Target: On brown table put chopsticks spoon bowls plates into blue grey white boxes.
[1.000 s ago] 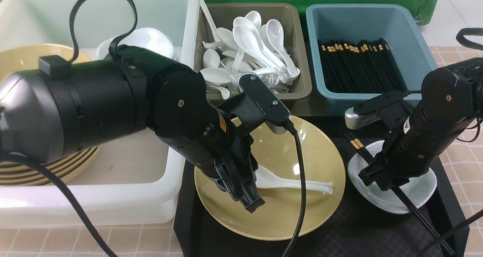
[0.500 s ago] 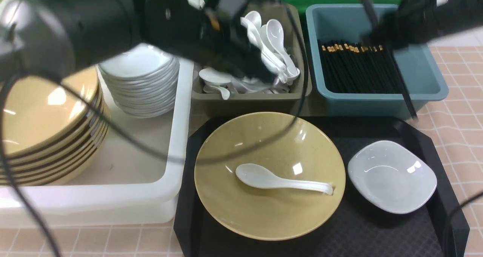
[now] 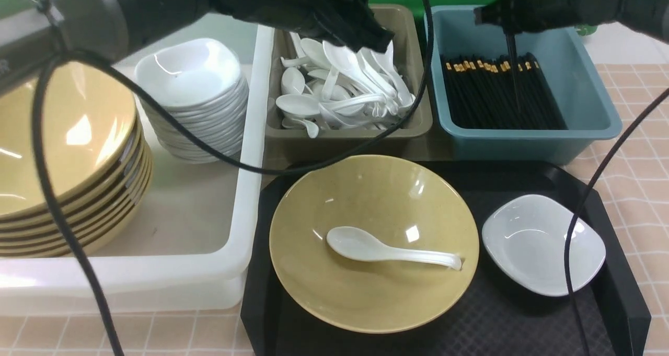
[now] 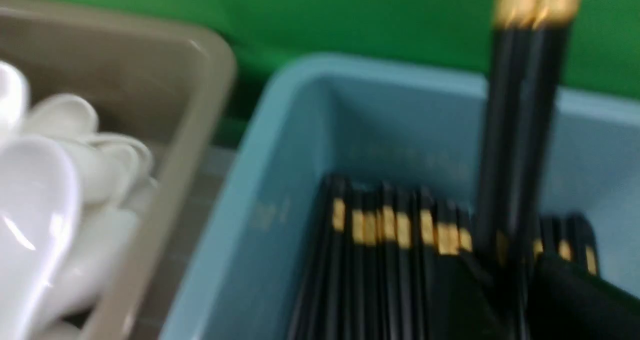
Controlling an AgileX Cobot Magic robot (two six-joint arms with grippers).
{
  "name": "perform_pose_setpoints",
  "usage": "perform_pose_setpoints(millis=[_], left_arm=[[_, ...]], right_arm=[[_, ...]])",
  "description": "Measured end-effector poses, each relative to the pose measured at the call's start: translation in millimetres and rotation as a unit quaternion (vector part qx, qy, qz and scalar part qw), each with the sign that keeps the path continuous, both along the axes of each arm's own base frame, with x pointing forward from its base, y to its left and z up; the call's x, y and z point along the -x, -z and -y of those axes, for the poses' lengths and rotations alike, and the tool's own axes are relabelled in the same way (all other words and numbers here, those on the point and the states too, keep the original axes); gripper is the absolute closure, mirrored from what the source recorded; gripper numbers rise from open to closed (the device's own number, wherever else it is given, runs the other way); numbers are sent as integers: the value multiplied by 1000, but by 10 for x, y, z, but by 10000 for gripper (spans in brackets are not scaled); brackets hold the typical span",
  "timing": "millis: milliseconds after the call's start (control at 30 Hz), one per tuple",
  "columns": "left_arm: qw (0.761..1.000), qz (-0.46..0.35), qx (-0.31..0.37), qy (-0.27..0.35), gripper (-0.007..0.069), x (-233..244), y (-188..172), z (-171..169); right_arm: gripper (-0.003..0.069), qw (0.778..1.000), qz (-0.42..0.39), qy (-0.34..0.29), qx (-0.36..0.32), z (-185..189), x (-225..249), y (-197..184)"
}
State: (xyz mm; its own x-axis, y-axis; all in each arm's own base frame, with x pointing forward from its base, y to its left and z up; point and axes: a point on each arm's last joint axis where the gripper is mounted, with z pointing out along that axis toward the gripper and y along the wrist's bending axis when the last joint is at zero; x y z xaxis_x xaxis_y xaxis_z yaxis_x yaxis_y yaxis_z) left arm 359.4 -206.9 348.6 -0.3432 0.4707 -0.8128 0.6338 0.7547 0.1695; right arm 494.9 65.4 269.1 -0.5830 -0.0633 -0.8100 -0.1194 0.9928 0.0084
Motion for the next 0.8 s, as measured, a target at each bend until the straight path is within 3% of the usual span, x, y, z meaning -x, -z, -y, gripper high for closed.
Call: perform_pose_setpoints(millis=[33, 133, 267, 467, 600, 800], left_arm=[[1000, -2, -2, 0, 624, 9, -5, -7], [998, -40, -41, -14, 624, 204, -107, -158], [992, -84, -75, -49, 624, 544, -72, -414], [989, -112, -65, -73, 624, 1034, 151, -695], [987, -125, -65, -77, 624, 1347, 298, -864], [987, -126, -60, -75, 624, 1709, 563, -1058]], right_arm=[[361, 1000, -3, 1, 0, 4, 2, -4], [202, 998, -64, 1, 10, 15, 67, -151], [99, 984, -148, -71, 66, -132, 316, -437], [84, 945, -212, -233, 93, -628, 793, -651], [84, 929, -212, -286, 106, -856, 1122, -757], [83, 857, -236, -422, 176, -1221, 1732, -537]])
